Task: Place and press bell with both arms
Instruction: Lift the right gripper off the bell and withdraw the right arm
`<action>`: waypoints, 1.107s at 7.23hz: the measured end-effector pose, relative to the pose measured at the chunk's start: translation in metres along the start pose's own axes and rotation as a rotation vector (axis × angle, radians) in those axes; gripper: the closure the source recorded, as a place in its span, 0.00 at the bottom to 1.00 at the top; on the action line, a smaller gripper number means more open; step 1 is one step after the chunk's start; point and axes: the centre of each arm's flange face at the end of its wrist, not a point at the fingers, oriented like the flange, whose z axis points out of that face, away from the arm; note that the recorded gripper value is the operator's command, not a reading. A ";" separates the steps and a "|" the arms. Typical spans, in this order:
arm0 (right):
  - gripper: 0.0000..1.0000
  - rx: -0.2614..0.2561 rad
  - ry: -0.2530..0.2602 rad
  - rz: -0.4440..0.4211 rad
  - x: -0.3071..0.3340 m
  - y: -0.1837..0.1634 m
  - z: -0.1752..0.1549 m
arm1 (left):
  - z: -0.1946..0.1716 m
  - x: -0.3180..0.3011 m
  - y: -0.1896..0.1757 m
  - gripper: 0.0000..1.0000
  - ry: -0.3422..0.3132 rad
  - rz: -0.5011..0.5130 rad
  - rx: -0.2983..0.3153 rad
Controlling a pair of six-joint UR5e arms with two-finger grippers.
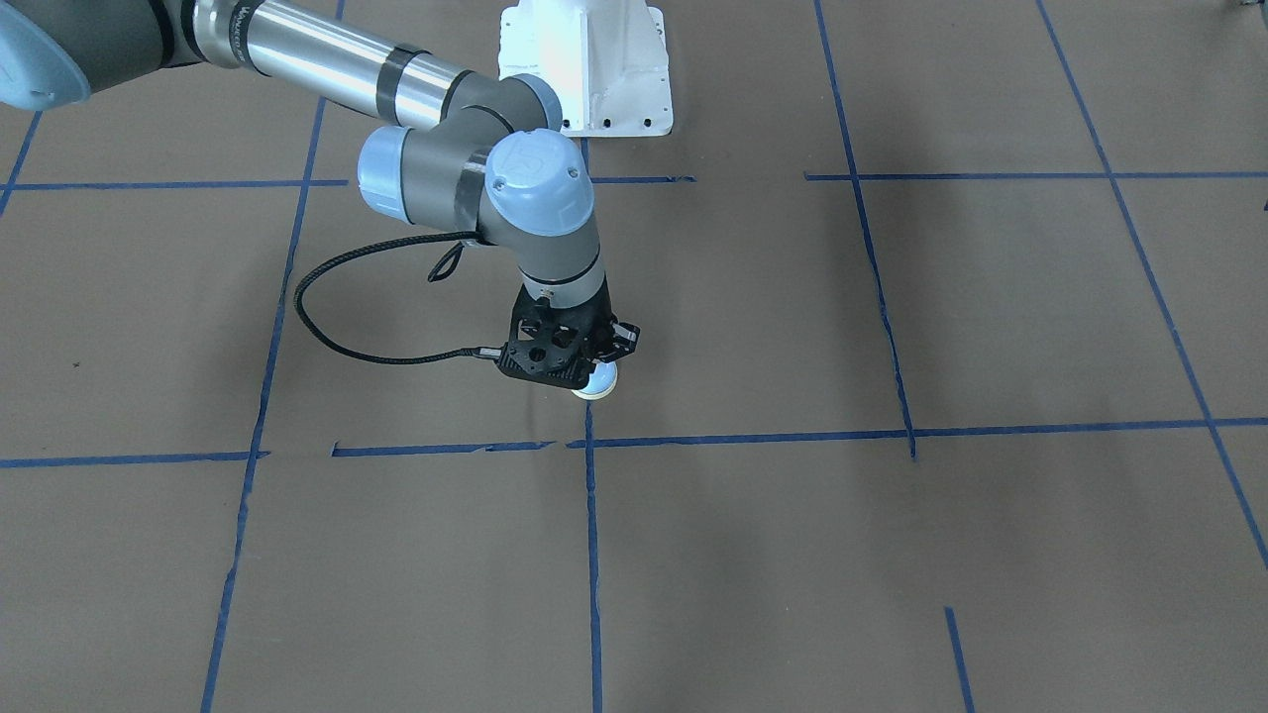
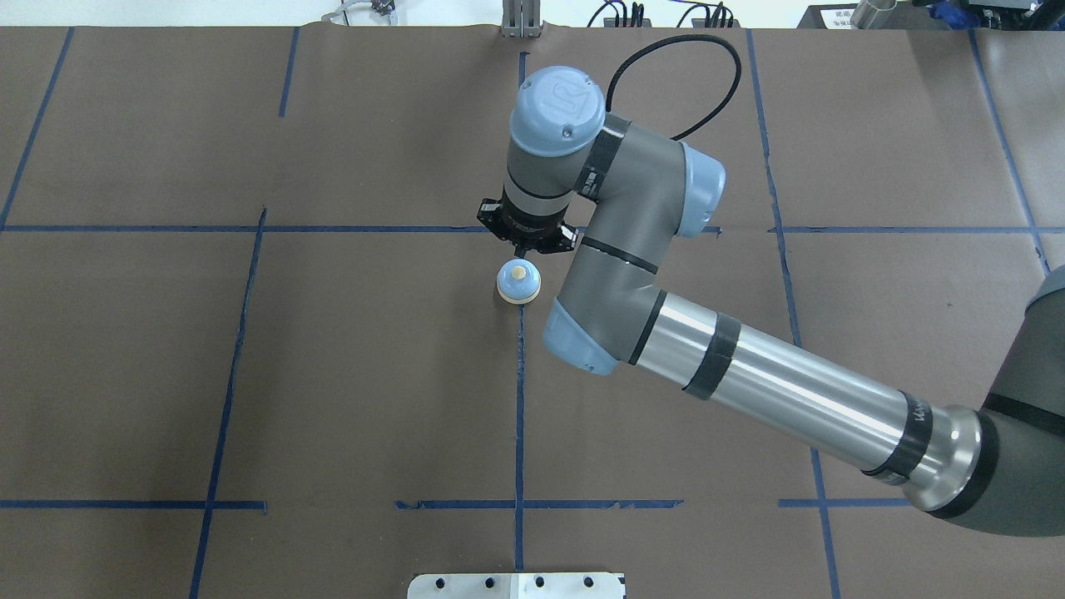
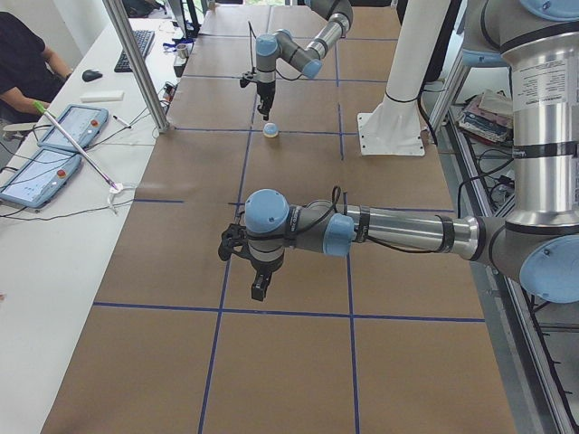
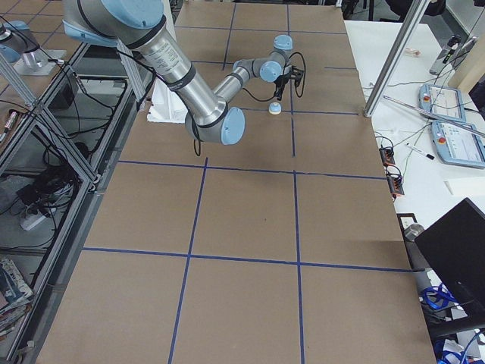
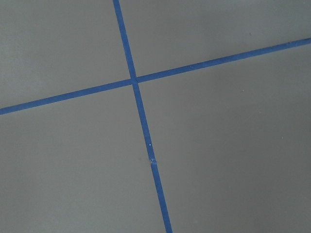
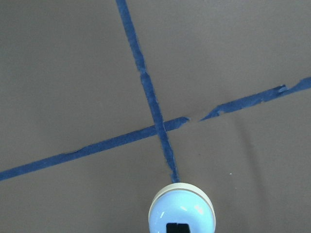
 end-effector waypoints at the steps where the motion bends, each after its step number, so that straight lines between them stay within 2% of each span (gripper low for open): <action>1: 1.00 -0.006 -0.024 0.008 0.025 -0.010 -0.018 | 0.000 0.000 -0.001 0.00 0.000 0.001 0.001; 2: 0.97 -0.010 -0.044 0.009 0.059 -0.020 -0.036 | -0.001 0.001 -0.001 0.00 0.000 0.001 0.002; 3: 0.77 -0.018 -0.064 -0.016 0.109 -0.034 -0.060 | -0.001 0.001 -0.002 0.00 0.000 0.002 0.002; 4: 0.13 -0.027 -0.077 -0.062 0.171 -0.050 -0.087 | -0.001 0.002 -0.002 0.00 0.000 0.003 0.003; 5: 0.00 -0.024 -0.077 -0.103 0.236 -0.071 -0.113 | -0.002 0.003 -0.003 0.00 -0.001 0.004 0.005; 6: 0.00 -0.008 -0.058 -0.145 0.307 -0.093 -0.133 | -0.002 0.003 -0.003 0.00 -0.001 0.005 0.005; 8: 0.00 0.032 0.016 -0.284 0.453 -0.126 -0.166 | -0.002 0.003 -0.004 0.00 -0.001 0.006 0.006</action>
